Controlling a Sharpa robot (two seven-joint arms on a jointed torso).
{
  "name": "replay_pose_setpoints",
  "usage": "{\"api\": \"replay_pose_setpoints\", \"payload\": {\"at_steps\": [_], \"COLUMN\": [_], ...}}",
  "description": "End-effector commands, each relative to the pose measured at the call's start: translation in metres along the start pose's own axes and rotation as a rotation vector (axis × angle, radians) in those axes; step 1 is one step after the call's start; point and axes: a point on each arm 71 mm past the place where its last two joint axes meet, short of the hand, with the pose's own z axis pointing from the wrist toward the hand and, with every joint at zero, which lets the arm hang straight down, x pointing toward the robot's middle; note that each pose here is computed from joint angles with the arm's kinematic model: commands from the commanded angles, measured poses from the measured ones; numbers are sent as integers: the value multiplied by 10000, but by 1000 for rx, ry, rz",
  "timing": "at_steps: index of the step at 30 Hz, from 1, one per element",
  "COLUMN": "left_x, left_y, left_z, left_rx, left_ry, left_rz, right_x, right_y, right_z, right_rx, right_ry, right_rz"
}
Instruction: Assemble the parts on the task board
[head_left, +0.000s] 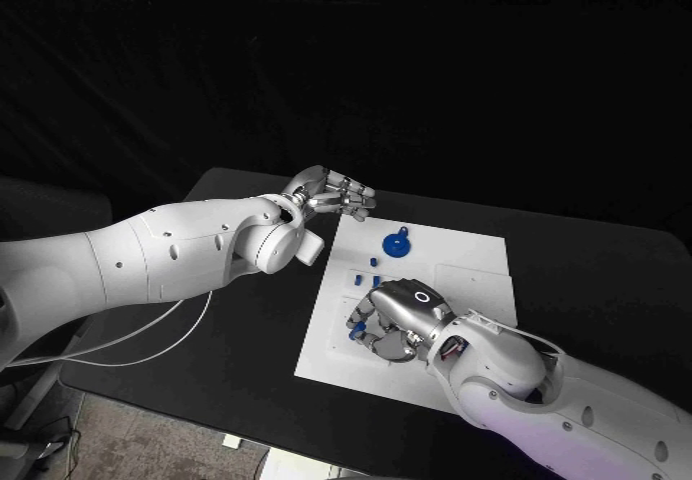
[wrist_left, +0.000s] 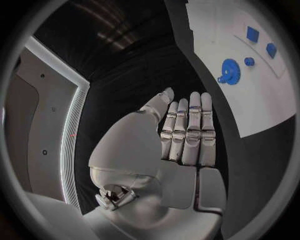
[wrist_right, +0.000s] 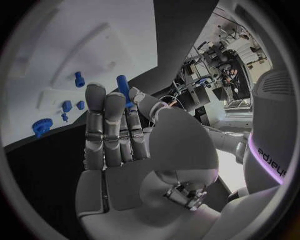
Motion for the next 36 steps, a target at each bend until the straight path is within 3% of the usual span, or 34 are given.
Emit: {"api": "replay_pose_setpoints", "payload": {"at_steps": [1,9,36], "left_x": [26,28,16], "left_y": [-19,-18,-11], "left_z": [8,8,5], "left_rx": [6,4,0], "left_ry": [17,19,19], "left_rz": [-11,-11,-11], "right_x": [53,123,149], "right_y": [-2,-50,-137], "right_z": [11,11,-44], "right_rx": [-18,-4,21], "right_ry": [16,39,63], "right_rz": [-26,-44,-84]}}
